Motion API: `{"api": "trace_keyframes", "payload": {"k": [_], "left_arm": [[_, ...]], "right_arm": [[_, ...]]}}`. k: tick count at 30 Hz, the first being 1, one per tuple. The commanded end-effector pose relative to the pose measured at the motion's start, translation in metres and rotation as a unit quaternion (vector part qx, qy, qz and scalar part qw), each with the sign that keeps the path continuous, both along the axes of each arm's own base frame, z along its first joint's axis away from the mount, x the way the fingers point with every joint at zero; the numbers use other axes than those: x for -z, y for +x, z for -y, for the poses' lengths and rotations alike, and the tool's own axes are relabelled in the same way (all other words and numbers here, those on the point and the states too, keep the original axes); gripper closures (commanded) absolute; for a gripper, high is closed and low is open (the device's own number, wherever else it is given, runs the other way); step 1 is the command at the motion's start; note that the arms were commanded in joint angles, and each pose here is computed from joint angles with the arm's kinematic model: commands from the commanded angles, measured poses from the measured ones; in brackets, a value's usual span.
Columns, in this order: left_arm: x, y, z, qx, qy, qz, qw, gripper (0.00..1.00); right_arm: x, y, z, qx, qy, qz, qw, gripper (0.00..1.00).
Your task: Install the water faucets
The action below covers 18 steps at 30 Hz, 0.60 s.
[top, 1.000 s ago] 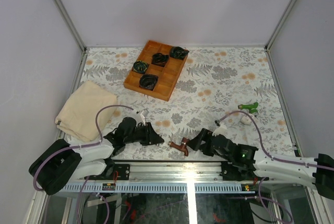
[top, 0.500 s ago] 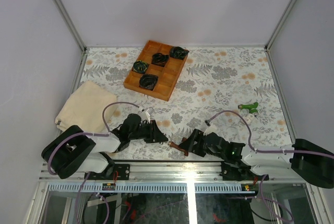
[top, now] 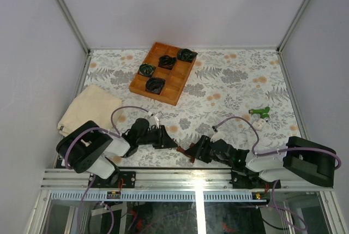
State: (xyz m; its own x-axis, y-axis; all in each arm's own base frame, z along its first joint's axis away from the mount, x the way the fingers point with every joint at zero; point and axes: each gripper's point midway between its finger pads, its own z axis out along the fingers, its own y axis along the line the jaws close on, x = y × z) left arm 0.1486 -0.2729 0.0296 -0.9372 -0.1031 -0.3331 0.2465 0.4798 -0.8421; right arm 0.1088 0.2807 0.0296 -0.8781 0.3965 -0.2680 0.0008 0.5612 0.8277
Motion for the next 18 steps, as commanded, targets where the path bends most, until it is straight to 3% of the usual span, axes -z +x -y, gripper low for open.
{"api": "trace_keyframes", "payload": {"k": [1, 12, 18], "left_arm": [[-0.017, 0.000, 0.010, 0.018, -0.038, 0.026, 0.999, 1.00], [-0.014, -0.001, 0.007, 0.013, -0.035, 0.022, 0.999, 1.00], [-0.013, 0.000, 0.007, 0.009, -0.031, 0.020, 0.999, 1.00]], "right_arm": [[0.023, 0.004, 0.014, 0.015, -0.037, 0.010, 0.999, 0.41], [0.019, 0.019, 0.012, 0.062, 0.000, 0.015, 0.998, 0.47], [0.022, 0.020, 0.006, 0.052, -0.006, 0.021, 0.998, 0.57]]}}
